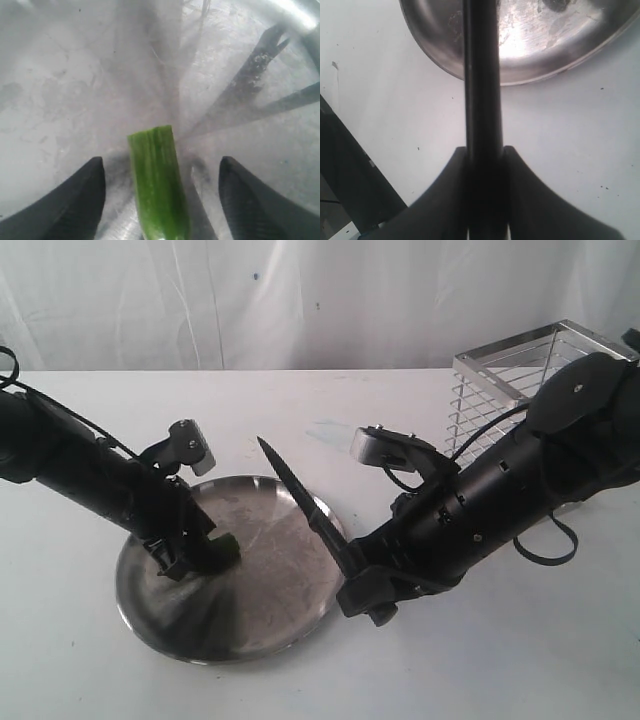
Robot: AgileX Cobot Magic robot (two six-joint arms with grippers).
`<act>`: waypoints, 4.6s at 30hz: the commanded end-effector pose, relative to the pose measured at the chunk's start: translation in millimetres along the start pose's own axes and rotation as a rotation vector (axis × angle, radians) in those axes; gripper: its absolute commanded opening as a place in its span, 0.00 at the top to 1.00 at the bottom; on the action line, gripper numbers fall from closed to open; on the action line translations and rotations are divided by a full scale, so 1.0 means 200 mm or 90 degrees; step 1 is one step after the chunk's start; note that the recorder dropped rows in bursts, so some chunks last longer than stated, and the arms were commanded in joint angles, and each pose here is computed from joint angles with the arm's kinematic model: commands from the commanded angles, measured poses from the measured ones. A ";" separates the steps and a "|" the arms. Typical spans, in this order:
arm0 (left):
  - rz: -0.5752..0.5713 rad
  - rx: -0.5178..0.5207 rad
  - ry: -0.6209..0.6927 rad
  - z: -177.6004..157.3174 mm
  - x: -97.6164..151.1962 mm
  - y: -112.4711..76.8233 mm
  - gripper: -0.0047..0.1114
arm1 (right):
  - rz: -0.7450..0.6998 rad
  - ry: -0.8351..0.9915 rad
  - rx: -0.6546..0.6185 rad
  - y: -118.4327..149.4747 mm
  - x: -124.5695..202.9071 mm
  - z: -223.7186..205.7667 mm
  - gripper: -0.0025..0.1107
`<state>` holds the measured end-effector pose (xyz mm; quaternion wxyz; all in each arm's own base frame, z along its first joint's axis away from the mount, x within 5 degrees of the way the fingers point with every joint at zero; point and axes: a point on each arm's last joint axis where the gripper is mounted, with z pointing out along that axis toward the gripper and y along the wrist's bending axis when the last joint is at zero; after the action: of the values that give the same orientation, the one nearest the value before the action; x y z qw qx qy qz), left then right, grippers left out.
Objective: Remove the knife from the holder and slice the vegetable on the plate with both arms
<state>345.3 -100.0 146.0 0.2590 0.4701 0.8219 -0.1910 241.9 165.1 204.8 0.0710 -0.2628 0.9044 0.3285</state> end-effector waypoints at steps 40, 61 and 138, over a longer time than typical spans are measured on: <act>-0.283 -0.044 -0.243 -0.09 -0.13 0.06 0.96 | 0.040 0.067 0.192 0.25 -0.17 0.48 0.98; -0.271 -0.029 -0.241 -0.09 -0.13 0.05 0.96 | 0.047 0.090 0.189 0.25 -0.15 0.48 0.98; -0.353 -0.004 -0.079 0.23 0.24 0.00 0.96 | 0.069 0.124 0.186 0.25 -0.12 0.48 0.98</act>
<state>348.2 -96.0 108.1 0.2979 0.1854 0.8849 -0.3063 232.8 268.4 163.4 0.0102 -0.2320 0.9578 0.1697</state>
